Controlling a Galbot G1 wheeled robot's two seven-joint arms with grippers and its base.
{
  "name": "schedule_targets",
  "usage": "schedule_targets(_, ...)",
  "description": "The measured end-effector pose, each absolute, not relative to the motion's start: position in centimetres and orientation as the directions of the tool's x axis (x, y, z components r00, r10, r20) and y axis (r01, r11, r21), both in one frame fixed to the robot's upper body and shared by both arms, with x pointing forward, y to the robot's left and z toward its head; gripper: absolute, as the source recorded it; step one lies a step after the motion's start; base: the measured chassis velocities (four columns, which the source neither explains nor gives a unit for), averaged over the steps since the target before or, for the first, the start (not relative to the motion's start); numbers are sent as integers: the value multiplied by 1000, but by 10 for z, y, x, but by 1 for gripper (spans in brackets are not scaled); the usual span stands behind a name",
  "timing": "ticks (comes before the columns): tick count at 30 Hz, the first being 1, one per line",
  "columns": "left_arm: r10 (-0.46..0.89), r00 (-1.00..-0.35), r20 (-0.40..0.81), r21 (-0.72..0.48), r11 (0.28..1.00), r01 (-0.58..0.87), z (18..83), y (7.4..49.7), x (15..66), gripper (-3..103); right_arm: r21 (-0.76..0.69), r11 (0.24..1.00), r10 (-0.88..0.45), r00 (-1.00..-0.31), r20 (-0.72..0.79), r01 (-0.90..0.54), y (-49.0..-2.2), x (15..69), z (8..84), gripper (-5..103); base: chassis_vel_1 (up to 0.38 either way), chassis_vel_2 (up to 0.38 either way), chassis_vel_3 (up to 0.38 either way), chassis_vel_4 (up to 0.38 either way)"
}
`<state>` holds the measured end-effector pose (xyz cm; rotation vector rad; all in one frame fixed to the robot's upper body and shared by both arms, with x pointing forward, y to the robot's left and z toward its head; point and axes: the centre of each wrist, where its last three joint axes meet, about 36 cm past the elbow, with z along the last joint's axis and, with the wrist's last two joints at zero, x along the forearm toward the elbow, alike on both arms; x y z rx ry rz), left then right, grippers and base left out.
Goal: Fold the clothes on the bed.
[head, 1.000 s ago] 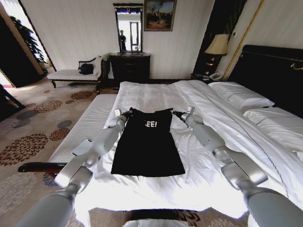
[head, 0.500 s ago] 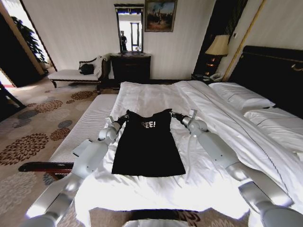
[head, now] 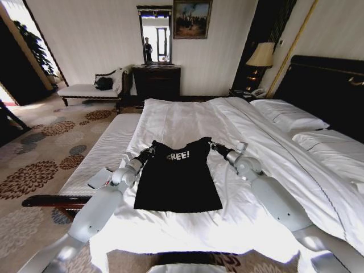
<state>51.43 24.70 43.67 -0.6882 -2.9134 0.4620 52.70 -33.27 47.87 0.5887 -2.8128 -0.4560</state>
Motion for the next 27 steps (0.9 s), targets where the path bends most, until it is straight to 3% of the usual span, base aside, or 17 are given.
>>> schedule_targets(12, 488, -872, 43, -300, 839, 455, 419, 237, 453, 3, 347, 859, -450, -877, 165, -376, -324, 472, 463, 1, 0, 0, 0, 0)
schedule_targets(27, 416, -908, 46, -254, 884, 392, 405, 265, 399, 3, 341, 868, -444, -871, 212, -360, -303, 413, 435, 1, 0, 0, 0, 0)
